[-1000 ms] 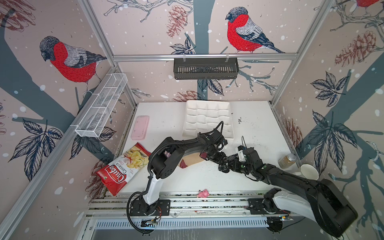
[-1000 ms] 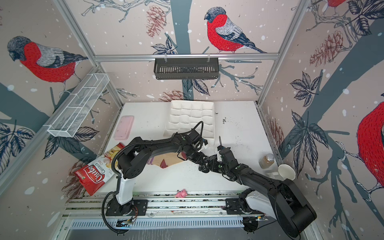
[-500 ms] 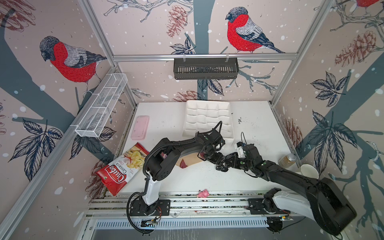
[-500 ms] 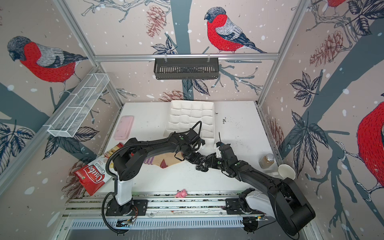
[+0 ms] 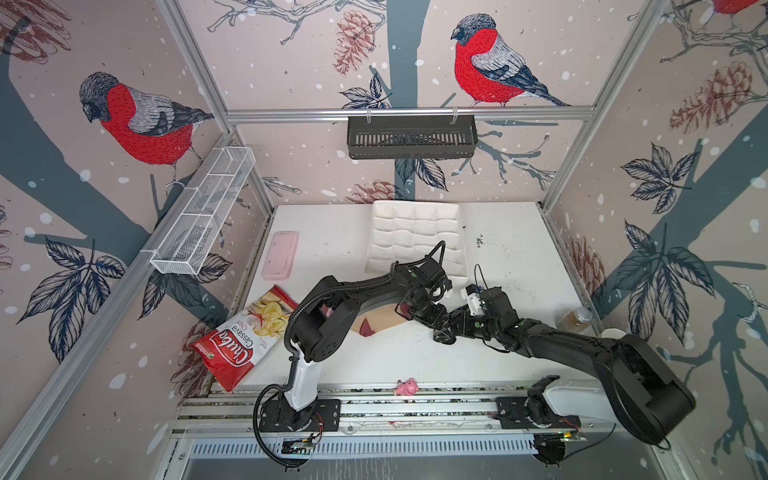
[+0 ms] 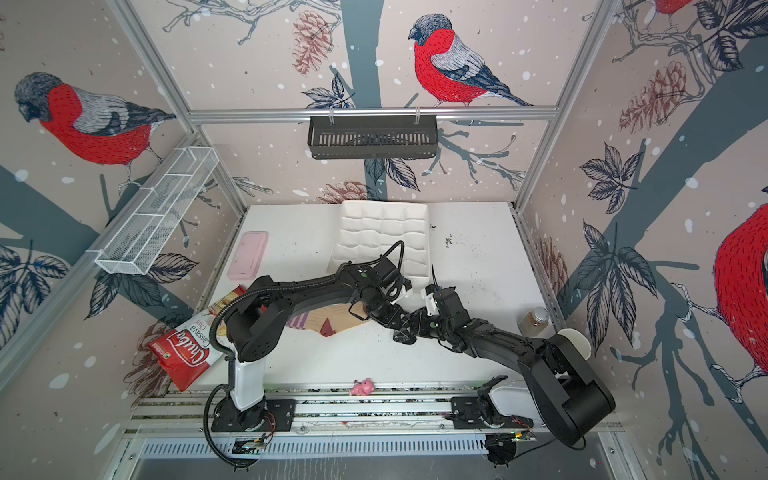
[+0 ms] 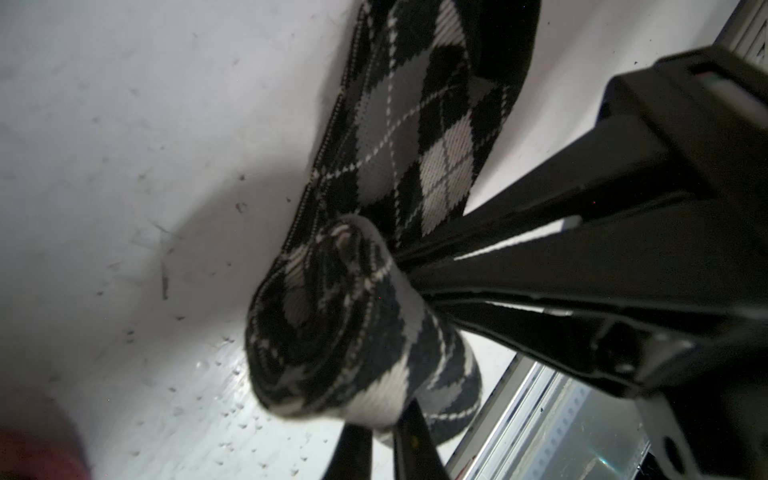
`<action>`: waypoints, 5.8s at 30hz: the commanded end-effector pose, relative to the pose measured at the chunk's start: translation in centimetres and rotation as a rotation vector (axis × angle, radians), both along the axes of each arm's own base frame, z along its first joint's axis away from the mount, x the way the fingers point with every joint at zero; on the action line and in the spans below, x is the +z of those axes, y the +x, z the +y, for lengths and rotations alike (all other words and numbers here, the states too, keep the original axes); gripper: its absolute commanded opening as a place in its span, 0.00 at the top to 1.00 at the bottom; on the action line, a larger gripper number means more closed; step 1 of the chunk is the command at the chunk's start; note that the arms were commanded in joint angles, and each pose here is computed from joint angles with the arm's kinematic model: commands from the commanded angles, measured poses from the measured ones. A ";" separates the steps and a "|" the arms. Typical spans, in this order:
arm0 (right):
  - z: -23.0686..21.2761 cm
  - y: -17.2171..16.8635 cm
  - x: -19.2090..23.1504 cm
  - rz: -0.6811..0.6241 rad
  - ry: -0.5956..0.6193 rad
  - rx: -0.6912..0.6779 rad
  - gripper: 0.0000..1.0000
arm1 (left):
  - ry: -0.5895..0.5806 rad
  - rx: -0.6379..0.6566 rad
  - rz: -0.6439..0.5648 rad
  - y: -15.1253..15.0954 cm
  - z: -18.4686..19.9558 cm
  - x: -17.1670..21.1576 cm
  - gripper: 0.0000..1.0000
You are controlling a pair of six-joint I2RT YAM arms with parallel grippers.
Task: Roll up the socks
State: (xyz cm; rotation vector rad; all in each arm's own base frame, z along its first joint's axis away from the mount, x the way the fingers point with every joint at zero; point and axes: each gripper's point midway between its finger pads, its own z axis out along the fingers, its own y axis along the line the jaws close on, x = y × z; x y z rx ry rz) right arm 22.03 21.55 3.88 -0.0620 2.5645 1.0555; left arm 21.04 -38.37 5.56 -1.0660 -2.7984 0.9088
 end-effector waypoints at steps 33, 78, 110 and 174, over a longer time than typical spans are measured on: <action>1.6 -0.7 -1.8 0.067 -0.040 0.061 0.75 | -0.073 0.076 -0.013 2.1 -0.4 -2.6 1.00; -4.2 0.8 -2.9 0.031 -0.135 -0.111 0.87 | 0.015 -0.098 -0.013 1.7 -2.3 -1.1 0.82; -3.8 0.3 3.2 -0.099 -0.064 -0.148 0.74 | -0.055 -0.025 -0.018 3.1 -3.6 -1.5 0.95; -4.5 0.8 -2.8 0.021 -0.205 -0.111 0.86 | -0.361 0.170 0.038 5.3 -1.5 -1.0 0.61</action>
